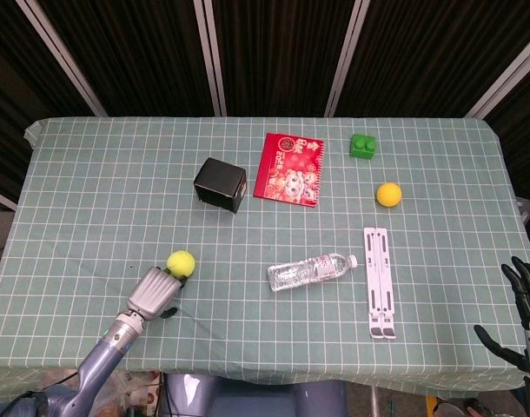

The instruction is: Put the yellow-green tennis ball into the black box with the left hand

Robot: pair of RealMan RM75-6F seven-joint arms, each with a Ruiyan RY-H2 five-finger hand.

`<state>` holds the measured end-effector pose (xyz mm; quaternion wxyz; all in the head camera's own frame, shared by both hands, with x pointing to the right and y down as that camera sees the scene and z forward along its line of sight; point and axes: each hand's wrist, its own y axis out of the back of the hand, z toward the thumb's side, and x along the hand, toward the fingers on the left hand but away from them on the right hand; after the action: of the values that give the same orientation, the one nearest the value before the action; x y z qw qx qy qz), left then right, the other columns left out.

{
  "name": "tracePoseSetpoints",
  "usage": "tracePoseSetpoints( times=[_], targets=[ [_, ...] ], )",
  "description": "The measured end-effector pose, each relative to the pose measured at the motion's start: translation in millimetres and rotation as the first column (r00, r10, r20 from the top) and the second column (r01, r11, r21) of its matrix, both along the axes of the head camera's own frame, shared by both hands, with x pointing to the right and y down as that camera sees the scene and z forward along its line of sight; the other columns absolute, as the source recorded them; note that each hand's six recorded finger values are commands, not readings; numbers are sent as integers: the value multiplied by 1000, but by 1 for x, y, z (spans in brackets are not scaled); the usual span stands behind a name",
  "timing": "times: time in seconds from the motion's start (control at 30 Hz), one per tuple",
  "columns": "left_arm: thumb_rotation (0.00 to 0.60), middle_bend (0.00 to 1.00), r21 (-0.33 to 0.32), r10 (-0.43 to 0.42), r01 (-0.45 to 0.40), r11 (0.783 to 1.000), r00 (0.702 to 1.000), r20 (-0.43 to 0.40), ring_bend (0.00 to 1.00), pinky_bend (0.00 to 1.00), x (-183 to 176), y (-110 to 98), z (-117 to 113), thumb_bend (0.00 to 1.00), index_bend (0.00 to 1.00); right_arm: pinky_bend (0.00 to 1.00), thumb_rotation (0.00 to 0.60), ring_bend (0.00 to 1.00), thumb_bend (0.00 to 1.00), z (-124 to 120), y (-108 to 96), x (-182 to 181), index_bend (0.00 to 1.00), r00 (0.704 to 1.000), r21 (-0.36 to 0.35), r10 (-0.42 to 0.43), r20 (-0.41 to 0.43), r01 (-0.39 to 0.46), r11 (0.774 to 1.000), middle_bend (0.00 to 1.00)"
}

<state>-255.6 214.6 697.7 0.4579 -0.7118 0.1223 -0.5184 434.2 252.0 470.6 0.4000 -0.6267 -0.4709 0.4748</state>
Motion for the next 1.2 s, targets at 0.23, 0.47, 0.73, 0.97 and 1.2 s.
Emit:
tracePoseSetpoints(
  times=[0.23, 0.47, 0.73, 0.97, 1.2],
  targets=[
    [426, 630, -6, -2, 2, 1000, 1000, 21, 482, 608, -3, -12, 0, 138, 413, 0, 600, 0, 235, -1, -1, 2, 0, 1000, 6, 9, -4, -9, 1000, 0],
    [391, 629, -35, -9, 11, 999, 999, 50, 480, 608, -11, -24, 3, 139, 411, 0, 600, 0, 235, 0, -2, 3, 0, 1000, 8, 16, -9, -16, 1000, 0],
    [387, 628, -39, -10, 12, 999, 998, 54, 480, 607, -10, -39, 7, 155, 413, 0, 600, 0, 235, 2, -3, 2, 0, 1000, 8, 18, -18, -18, 1000, 0],
    [374, 627, -40, 3, 0, 999, 998, 58, 479, 607, -3, -54, 9, 156, 420, 0, 600, 0, 235, 4, -5, 3, 0, 999, 7, 23, -27, -23, 1000, 0],
    [373, 624, -27, 20, -18, 999, 997, 70, 478, 607, 6, -69, 10, 156, 421, 0, 600, 0, 235, 3, -6, 5, 0, 999, 12, 32, -32, -31, 999, 0]
  ],
)
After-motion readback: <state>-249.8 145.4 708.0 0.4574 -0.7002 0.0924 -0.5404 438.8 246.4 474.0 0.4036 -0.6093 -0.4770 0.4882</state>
